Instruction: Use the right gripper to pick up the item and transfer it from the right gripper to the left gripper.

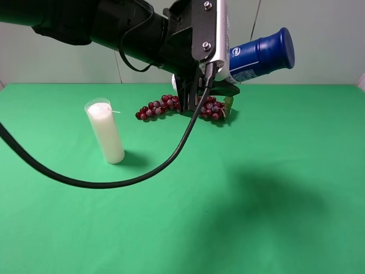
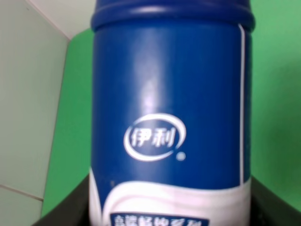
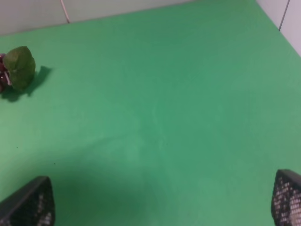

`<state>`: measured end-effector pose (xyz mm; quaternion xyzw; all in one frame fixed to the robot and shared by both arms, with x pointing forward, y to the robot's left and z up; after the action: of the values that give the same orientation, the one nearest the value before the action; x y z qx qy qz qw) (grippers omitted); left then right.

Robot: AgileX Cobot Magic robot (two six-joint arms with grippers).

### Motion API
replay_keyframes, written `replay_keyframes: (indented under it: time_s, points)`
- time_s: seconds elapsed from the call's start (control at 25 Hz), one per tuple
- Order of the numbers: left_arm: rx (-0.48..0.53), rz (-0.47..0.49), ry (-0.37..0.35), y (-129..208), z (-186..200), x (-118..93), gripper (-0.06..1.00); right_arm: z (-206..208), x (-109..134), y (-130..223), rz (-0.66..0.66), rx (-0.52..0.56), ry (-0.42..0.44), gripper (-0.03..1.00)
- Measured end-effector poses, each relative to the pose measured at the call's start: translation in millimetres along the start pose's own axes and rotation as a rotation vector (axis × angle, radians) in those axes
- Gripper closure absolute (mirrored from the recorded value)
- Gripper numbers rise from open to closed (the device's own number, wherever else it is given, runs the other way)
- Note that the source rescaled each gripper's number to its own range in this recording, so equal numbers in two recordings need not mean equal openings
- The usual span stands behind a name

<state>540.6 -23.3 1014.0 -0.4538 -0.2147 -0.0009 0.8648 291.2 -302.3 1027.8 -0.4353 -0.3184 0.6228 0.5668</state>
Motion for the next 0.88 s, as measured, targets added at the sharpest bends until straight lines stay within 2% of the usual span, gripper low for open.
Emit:
replay_keyframes:
  time_s: [0.2,0.28,0.4,0.68,0.88]
  points:
    - [0.036,0.056,-0.007,3.8,5.8,3.0,0.94,0.0,0.0,0.0,0.000,0.000,0.000,-0.03]
    - [0.065,0.102,-0.047,7.2,12.1,11.3,0.94,0.0,0.0,0.0,0.000,0.000,0.000,-0.03]
    - [0.096,0.222,-0.141,17.4,23.6,34.9,0.94,0.0,0.0,0.0,0.000,0.000,0.000,-0.03]
    - [0.097,0.586,-0.345,33.5,67.9,83.3,0.94,0.0,0.0,0.0,0.000,0.000,0.000,-0.03]
    - [0.096,0.797,-0.467,50.9,99.5,107.1,0.94,0.0,0.0,0.0,0.000,0.000,0.000,-0.03]
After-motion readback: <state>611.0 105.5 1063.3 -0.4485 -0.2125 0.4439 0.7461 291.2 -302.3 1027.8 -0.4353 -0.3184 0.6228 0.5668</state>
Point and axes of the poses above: a point on each arm's last joint axis where the gripper is mounted, z pointing back along that axis away from the gripper, x along the wrist's bending axis when the last joint is at zero, y = z × x, the point moved 6 cm from there along -z, pointing out along that axis toward the gripper, and after that the axes turned 14 degrees about z, right-handed, at the moved point
